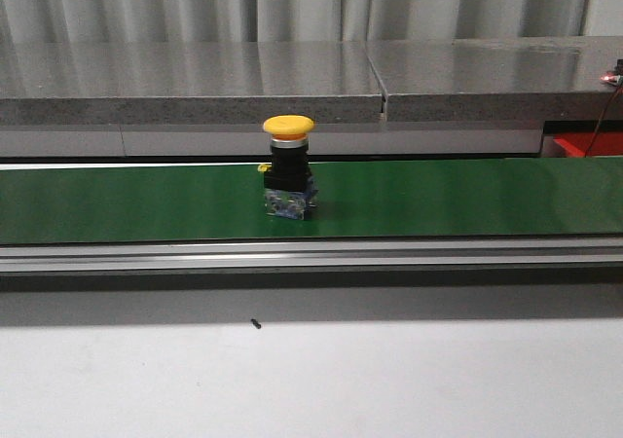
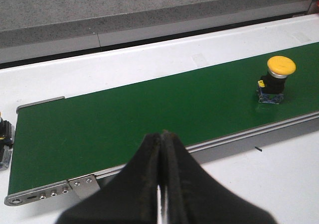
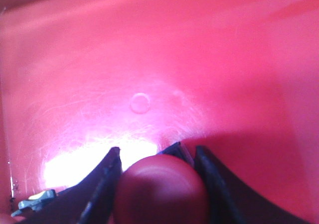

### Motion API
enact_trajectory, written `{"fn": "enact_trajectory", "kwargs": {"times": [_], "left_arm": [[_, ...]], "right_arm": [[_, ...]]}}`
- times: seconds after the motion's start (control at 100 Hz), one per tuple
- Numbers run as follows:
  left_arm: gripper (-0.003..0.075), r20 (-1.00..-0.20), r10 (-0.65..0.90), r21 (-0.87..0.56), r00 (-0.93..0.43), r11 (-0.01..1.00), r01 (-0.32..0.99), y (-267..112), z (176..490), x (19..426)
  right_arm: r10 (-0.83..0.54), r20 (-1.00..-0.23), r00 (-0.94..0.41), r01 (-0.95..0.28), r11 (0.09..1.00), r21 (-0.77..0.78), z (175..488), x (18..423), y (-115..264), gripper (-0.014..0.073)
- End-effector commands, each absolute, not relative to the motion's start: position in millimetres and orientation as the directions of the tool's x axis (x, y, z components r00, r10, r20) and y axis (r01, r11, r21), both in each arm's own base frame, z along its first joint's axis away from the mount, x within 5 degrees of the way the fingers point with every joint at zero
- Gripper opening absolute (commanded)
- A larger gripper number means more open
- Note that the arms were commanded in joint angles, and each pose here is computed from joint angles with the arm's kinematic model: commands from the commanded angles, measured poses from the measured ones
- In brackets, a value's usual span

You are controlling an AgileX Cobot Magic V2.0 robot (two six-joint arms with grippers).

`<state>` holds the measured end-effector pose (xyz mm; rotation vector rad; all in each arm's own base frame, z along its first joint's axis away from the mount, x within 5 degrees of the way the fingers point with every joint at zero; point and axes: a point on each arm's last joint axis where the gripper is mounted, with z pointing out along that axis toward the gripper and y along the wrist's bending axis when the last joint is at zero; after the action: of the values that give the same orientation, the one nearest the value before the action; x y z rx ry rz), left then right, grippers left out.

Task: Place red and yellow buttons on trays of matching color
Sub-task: 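Carry the red button into the red tray and open the right gripper, then lower the right gripper onto the yellow button at the belt end and grasp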

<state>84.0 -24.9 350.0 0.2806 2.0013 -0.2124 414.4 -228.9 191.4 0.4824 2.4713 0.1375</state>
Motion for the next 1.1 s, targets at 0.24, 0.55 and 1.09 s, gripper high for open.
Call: {"fn": "enact_trajectory", "kwargs": {"times": [0.24, 0.55, 1.09], "left_arm": [[-0.002, -0.938, 0.069, -0.033, -0.339, 0.958, 0.285, -25.4, 363.6, 86.4], [-0.002, -0.938, 0.069, -0.033, -0.339, 0.958, 0.285, -25.4, 363.6, 86.4], [-0.002, -0.938, 0.069, -0.033, -0.339, 0.958, 0.285, -25.4, 363.6, 86.4]], "right_arm": [[0.345, -0.65, -0.678, 0.29, 0.937, 0.195, 245.8, 409.3, -227.4, 0.0553], [0.257, -0.748, -0.612, 0.229, 0.963, 0.142, 320.5, 381.3, -206.6, 0.0538], [0.161, -0.839, -0.519, 0.091, 0.987, 0.133, 398.2, 278.7, -104.4, 0.0538]]}}
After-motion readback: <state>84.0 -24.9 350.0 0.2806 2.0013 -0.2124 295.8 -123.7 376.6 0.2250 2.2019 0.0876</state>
